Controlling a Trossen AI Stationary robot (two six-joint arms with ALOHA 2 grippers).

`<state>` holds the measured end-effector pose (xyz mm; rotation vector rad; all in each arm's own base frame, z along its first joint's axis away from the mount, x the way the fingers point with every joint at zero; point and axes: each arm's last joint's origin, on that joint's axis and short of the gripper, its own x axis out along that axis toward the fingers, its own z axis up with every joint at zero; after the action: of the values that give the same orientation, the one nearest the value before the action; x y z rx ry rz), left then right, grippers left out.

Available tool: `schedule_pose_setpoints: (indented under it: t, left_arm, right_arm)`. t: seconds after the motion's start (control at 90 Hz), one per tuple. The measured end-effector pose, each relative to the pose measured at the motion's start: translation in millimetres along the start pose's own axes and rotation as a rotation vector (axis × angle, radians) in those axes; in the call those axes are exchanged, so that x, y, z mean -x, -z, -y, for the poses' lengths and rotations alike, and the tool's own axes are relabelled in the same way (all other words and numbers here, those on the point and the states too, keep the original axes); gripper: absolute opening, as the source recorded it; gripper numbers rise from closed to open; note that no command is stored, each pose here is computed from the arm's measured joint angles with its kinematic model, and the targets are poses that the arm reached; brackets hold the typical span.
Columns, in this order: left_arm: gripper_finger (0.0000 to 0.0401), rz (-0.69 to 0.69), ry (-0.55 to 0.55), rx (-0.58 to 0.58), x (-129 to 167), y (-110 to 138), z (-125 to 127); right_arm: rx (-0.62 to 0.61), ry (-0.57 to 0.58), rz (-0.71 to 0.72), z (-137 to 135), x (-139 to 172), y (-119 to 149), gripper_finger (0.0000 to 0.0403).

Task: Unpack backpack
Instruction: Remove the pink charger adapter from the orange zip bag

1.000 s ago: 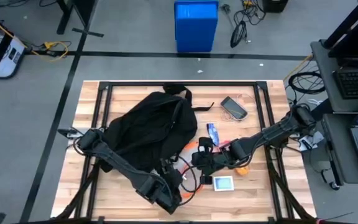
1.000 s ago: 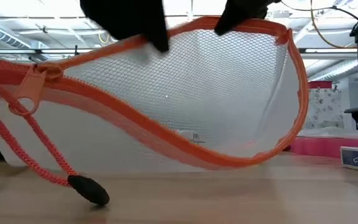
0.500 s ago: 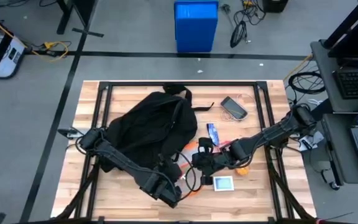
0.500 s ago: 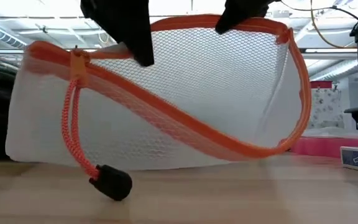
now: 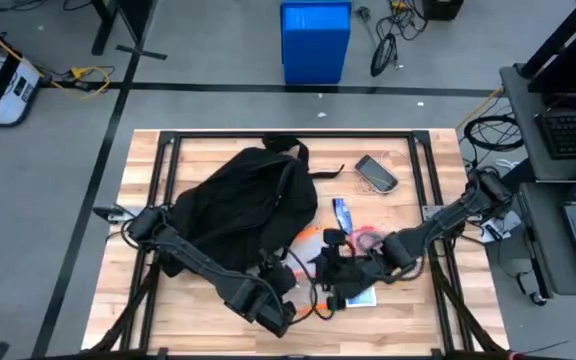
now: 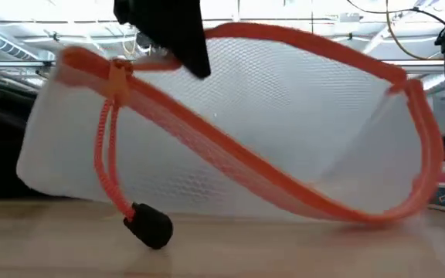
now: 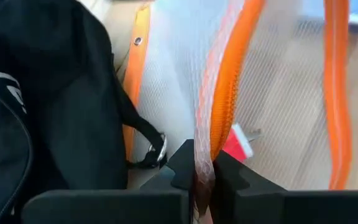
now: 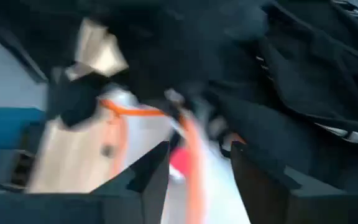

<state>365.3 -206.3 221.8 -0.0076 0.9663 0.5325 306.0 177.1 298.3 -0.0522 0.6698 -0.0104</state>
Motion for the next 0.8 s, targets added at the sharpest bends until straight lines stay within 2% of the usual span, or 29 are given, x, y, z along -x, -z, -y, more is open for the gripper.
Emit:
schedule_pose_setpoints:
  t: [0.178, 0.344, 0.456, 0.589, 0.8]
  left_arm:
    - [0.0013, -0.018, -0.016, 0.007, -10, 1, -4]
    - [0.0013, -0.015, -0.017, 0.018, -12, -2, -6]
    - [0.0013, -0.016, -0.018, 0.017, -12, -2, -6]
    - [0.0013, -0.023, -0.027, 0.023, -12, -1, -7]
    - [0.0002, -0.081, -0.098, 0.026, -12, 5, -15]
  right_arm:
    - [-0.044, -0.091, 0.046, -32, 6, 6, 0.0177]
    - [-0.061, -0.119, 0.057, -56, -22, 18, 0.0166]
    - [-0.055, -0.073, -0.014, -59, -49, 33, 0.0161]
    - [-0.117, 0.007, -0.051, -58, -70, 45, 0.0163]
    - [-0.184, 0.239, 0.0, -62, -75, 62, 0.0182]
